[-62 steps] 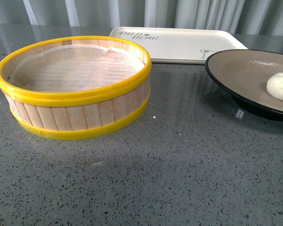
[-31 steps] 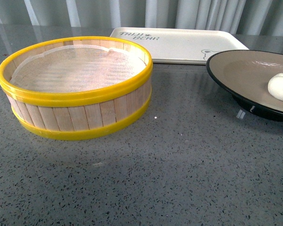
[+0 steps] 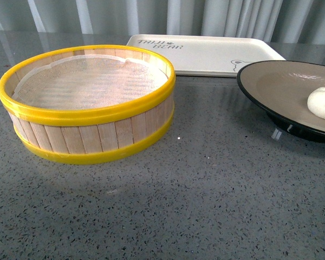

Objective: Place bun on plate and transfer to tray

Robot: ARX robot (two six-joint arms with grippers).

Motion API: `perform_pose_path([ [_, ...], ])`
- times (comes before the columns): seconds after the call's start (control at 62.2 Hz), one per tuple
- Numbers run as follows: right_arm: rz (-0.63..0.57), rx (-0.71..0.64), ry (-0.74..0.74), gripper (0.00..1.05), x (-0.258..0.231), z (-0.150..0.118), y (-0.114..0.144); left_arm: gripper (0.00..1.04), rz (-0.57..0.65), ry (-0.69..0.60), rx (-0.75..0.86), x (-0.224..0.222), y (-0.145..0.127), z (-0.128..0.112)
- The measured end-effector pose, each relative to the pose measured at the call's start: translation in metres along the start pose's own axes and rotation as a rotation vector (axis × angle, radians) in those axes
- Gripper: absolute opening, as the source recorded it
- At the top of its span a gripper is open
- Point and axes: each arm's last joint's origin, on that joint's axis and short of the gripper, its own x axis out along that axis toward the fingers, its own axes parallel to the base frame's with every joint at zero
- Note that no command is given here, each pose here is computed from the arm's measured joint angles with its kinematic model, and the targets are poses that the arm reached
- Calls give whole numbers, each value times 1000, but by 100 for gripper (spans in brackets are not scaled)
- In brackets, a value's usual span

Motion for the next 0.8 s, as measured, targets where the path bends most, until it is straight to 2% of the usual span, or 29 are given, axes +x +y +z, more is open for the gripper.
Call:
perform_pose_path([
  [0.53,0,0,0,96,0,0,0,4,0,-4,0,-16,0,-21],
  [0.804,0,0,0,96,0,0,0,4,0,-29,0,-21,0,-19],
])
